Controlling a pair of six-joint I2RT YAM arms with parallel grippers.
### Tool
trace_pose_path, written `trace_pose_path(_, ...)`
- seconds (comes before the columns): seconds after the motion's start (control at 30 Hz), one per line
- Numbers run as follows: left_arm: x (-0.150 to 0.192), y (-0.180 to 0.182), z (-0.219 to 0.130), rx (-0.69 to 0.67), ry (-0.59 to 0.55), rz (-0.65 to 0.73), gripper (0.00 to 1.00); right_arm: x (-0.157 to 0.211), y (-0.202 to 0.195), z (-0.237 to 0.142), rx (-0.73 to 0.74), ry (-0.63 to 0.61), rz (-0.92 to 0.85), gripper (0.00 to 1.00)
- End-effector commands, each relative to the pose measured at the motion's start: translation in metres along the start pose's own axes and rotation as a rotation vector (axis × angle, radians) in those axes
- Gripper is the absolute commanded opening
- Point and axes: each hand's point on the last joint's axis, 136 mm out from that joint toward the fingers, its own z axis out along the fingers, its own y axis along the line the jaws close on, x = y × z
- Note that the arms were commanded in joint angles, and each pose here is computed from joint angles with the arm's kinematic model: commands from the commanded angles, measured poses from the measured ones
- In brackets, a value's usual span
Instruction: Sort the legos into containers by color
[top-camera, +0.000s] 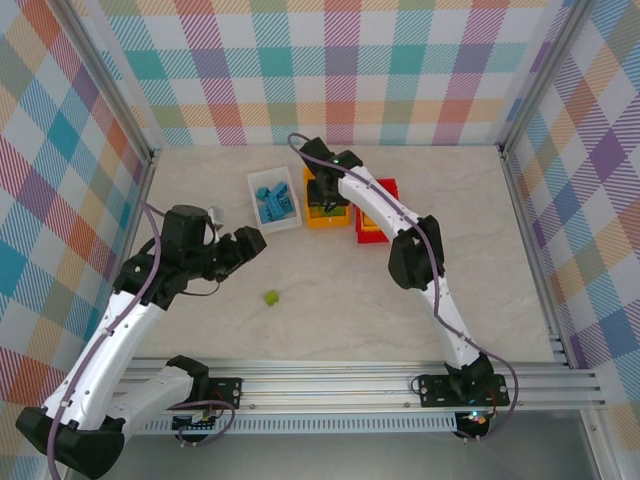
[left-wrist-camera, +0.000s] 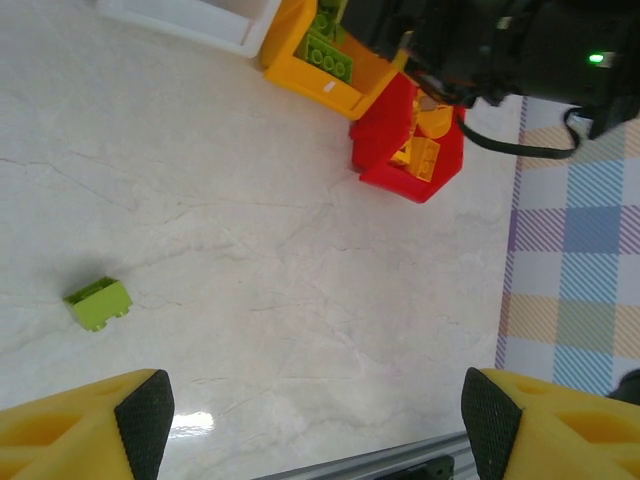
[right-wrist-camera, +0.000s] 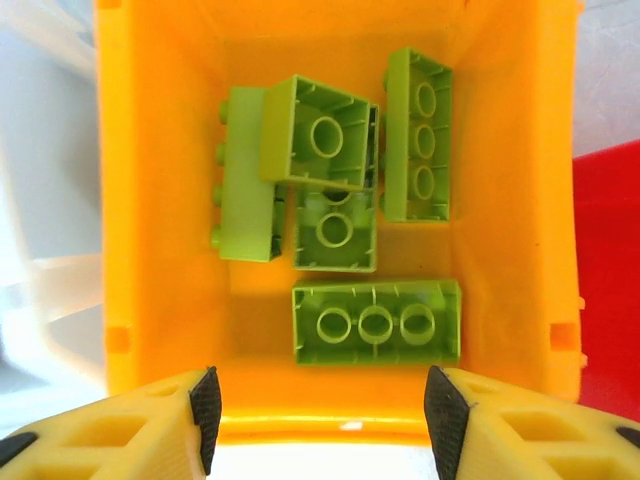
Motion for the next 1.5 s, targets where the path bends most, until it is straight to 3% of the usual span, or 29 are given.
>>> trace_pose_path(0.0, 0.011, 0.024, 0.007, -0.103, 0.042, -0.029, 0.78, -0.022, 0.021, -0.087, -0.077, -0.15, -0.056, 0.56)
trace_pose_path(0.17, 0.039, 0.064, 0.03, -0.251, 0.144, -0.092, 0.78, -0.005, 0.032, -0.157, -0.187, -0.273, -0.076, 0.54)
trace_pose_path(0.3, 0.06, 0.081, 0.058, -0.31, 0.189, -0.112, 0.8, 0.052, 0.041, -0.191, -0.346, -0.324, -0.152, 0.59)
trace_pose_path(0.5, 0.08, 0.096, 0.096, -0.445, 0.245, -0.101, 0.83, 0.172, 0.049, -0.195, -0.617, -0.18, -0.276, 0.7)
trace_pose_path(0.63, 0.086, 0.114, 0.119, -0.531, 0.276, -0.116, 0.83, 0.233, 0.046, -0.193, -0.671, -0.096, -0.342, 0.73)
trace_pose_path(0.73, 0.088, 0.121, 0.136, -0.564, 0.288, -0.12, 0.83, 0.258, 0.039, -0.196, -0.687, -0.067, -0.338, 0.73)
trace_pose_path(0.9, 0.085, 0.134, 0.152, -0.621, 0.272, -0.111, 0.75, 0.271, 0.029, -0.196, -0.672, -0.057, -0.323, 0.73)
trace_pose_path(1.1, 0.083, 0.141, 0.156, -0.644, 0.252, -0.097, 0.47, 0.269, 0.032, -0.196, -0.668, -0.062, -0.315, 0.73)
trace_pose_path(1.23, 0.077, 0.138, 0.151, -0.636, 0.229, -0.084, 0.37, 0.267, 0.037, -0.196, -0.672, -0.058, -0.317, 0.72)
trace_pose_path(1.37, 0.061, 0.112, 0.143, -0.591, 0.192, -0.031, 0.32, 0.257, 0.031, -0.202, -0.638, -0.102, -0.305, 0.7)
trace_pose_path(1.47, 0.039, 0.074, 0.143, -0.531, 0.172, 0.034, 0.32, 0.226, -0.003, -0.206, -0.468, -0.219, -0.204, 0.71)
